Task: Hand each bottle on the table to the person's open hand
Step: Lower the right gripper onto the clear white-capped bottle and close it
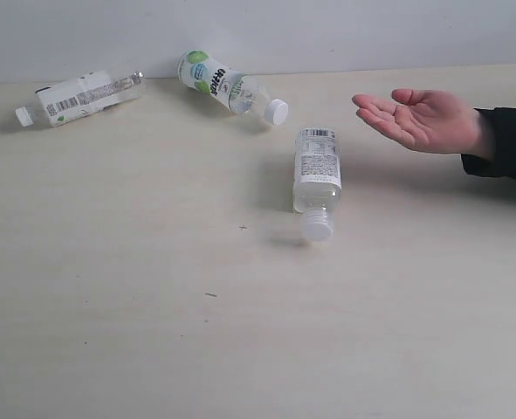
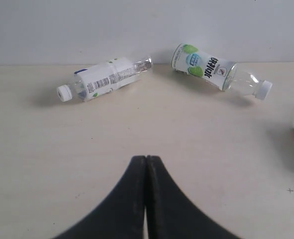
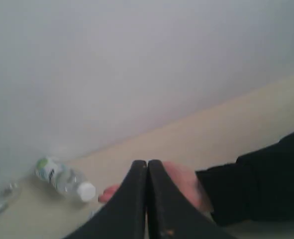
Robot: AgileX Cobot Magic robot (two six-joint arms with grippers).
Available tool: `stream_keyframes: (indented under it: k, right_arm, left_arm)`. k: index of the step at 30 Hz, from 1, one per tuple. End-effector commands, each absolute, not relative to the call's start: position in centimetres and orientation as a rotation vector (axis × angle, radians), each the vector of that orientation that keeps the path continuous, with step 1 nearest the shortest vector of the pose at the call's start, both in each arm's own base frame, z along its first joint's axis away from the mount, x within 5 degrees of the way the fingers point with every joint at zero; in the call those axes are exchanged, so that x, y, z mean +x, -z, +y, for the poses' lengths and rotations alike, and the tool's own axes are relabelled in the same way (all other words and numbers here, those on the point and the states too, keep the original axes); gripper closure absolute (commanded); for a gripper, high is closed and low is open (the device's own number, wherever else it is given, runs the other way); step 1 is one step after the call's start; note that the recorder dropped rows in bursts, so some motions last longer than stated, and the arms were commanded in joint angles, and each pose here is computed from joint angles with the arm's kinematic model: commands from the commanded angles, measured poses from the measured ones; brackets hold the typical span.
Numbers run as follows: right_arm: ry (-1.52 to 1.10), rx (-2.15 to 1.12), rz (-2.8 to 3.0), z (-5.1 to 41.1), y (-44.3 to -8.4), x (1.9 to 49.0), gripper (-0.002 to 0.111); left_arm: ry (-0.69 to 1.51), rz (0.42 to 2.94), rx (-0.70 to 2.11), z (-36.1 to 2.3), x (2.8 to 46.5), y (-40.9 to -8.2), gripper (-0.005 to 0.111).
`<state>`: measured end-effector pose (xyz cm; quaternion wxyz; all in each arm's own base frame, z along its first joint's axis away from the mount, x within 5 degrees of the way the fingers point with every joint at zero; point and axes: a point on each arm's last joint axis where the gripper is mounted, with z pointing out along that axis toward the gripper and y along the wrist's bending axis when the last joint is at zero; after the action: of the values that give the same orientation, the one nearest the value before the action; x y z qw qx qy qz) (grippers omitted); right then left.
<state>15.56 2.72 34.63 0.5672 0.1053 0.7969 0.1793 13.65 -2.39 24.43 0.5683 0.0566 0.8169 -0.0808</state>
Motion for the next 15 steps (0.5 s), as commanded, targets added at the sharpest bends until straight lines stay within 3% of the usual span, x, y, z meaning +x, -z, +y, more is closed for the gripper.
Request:
stream_keyframes:
  k: [1, 6, 15]
  right_arm:
    - [-0.462, -0.013, 2.145, 5.9, -35.3, 19.4, 0.108]
    - [-0.564, -0.271, 2.37, 11.2, -35.7, 23.1, 0.108]
    - [-0.415, -0.547, 2.61, 20.5, -32.0, 27.8, 0.108]
  left_arm:
    - [0.199, 1.919, 0.121, -2.4, 13.6, -24.4, 0.107]
    - [0.197, 1.919, 0.119, -2.4, 13.6, -24.4, 0.107]
    - [0.194, 1.919, 0.124, -2.4, 13.6, -24.3, 0.107]
